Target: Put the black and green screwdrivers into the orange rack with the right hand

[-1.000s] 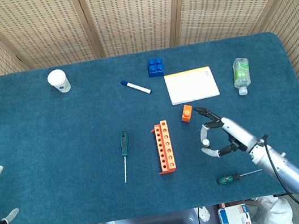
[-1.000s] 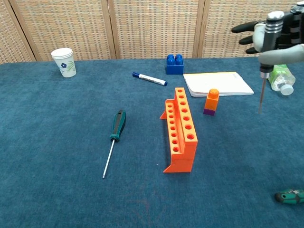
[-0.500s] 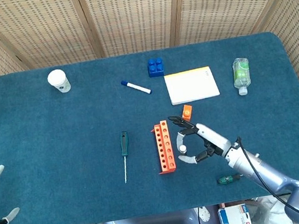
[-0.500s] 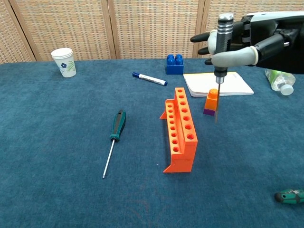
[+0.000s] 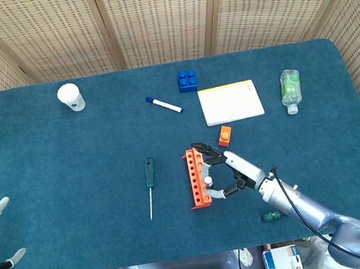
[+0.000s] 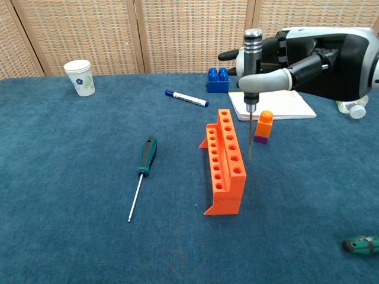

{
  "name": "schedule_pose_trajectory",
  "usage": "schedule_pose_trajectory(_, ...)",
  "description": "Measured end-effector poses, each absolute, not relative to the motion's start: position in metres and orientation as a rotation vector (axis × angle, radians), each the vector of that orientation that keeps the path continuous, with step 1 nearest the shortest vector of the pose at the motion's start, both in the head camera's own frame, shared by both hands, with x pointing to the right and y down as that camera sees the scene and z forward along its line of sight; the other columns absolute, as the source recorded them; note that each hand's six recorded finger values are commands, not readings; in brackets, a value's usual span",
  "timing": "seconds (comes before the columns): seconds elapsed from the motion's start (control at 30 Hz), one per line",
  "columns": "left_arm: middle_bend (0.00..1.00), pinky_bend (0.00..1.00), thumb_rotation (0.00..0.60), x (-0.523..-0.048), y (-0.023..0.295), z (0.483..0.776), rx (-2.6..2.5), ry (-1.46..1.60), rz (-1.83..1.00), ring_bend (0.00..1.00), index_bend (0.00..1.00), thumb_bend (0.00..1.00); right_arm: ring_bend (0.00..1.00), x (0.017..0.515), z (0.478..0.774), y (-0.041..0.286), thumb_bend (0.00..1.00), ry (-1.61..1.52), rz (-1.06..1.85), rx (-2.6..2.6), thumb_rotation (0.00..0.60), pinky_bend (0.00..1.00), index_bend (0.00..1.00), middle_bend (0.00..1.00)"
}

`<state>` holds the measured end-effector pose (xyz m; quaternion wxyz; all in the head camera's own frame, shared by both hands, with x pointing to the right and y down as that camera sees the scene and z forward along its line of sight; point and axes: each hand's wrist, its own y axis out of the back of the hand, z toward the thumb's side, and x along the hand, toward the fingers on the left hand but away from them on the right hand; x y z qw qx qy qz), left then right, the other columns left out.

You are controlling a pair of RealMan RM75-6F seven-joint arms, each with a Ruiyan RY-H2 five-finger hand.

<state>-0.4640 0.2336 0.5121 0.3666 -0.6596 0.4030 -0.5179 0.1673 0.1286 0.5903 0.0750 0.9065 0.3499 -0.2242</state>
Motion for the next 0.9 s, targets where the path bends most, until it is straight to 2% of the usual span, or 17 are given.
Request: schedule_pose_trajectory(0.9,0.0,0.0,0.6,-0.462,0.232,0.516,-1.696,1.025,-1.346,0.0,0.0,0.0,0.0,0.156,0.604,0.131,0.48,1.036,-0.679,2.712,0.6,0.0,0.62,0.0)
